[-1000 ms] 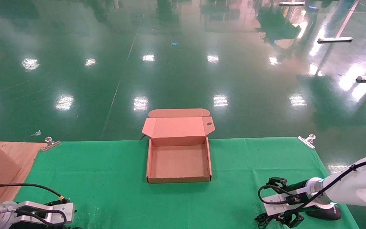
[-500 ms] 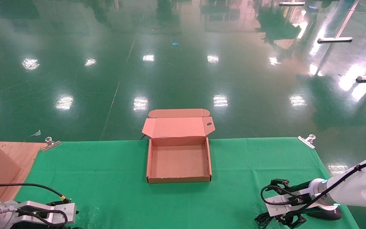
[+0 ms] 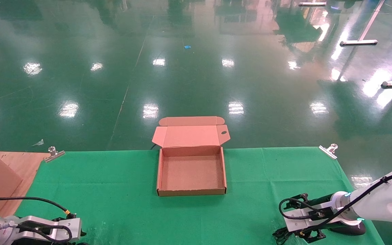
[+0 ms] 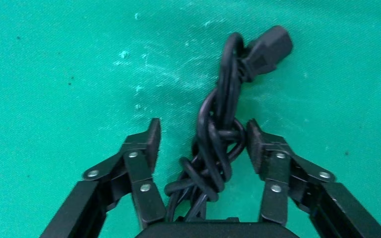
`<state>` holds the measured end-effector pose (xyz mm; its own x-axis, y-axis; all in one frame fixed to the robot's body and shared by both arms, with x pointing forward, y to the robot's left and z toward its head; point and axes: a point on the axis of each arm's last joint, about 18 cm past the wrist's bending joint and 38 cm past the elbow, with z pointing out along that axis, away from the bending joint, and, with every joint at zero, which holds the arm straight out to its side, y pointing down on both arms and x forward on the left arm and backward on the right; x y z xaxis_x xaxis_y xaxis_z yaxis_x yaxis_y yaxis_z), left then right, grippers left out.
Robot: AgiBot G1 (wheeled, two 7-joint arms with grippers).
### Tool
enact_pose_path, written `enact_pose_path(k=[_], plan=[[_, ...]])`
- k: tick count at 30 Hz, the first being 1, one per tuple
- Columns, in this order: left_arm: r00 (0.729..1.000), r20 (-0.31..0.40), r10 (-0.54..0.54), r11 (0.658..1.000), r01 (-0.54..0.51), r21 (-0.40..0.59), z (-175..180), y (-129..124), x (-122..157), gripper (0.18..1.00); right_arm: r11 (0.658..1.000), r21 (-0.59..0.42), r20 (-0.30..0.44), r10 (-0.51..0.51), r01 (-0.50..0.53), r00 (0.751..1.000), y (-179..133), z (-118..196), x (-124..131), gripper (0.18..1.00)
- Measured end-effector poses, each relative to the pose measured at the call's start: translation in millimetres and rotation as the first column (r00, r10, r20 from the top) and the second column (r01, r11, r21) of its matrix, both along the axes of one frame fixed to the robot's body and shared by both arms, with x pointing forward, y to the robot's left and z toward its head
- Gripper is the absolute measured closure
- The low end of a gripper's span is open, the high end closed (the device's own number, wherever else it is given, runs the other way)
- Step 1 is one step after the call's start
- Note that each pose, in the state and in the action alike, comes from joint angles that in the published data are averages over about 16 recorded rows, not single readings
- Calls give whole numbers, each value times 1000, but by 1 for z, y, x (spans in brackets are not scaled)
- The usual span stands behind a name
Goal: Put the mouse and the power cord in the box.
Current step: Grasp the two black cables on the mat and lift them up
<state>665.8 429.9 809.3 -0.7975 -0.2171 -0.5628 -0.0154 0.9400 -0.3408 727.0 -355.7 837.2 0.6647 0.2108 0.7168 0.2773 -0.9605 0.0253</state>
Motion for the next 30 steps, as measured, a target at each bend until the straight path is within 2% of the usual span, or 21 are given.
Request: enact_pose_path(k=[10,16,22,30], plan=[[1000,-14,-5,1000,5,-9,-4,0,-3,682,1000,7,-6,0,0,1000,1,1,-1,663],[1000,-15,-9,1000,9,-18,-2,1,-5,786,1000,18,-11,3,-2,1000,2,4,-2,793],[1000,-6,-23,999,23,-33,10,1,-7,839,999,44,-18,18,-17,1000,3,15,-5,882],[996,33,-81,994,83,-67,51,-8,-9,848,989,118,-35,96,-91,995,9,51,-20,927]])
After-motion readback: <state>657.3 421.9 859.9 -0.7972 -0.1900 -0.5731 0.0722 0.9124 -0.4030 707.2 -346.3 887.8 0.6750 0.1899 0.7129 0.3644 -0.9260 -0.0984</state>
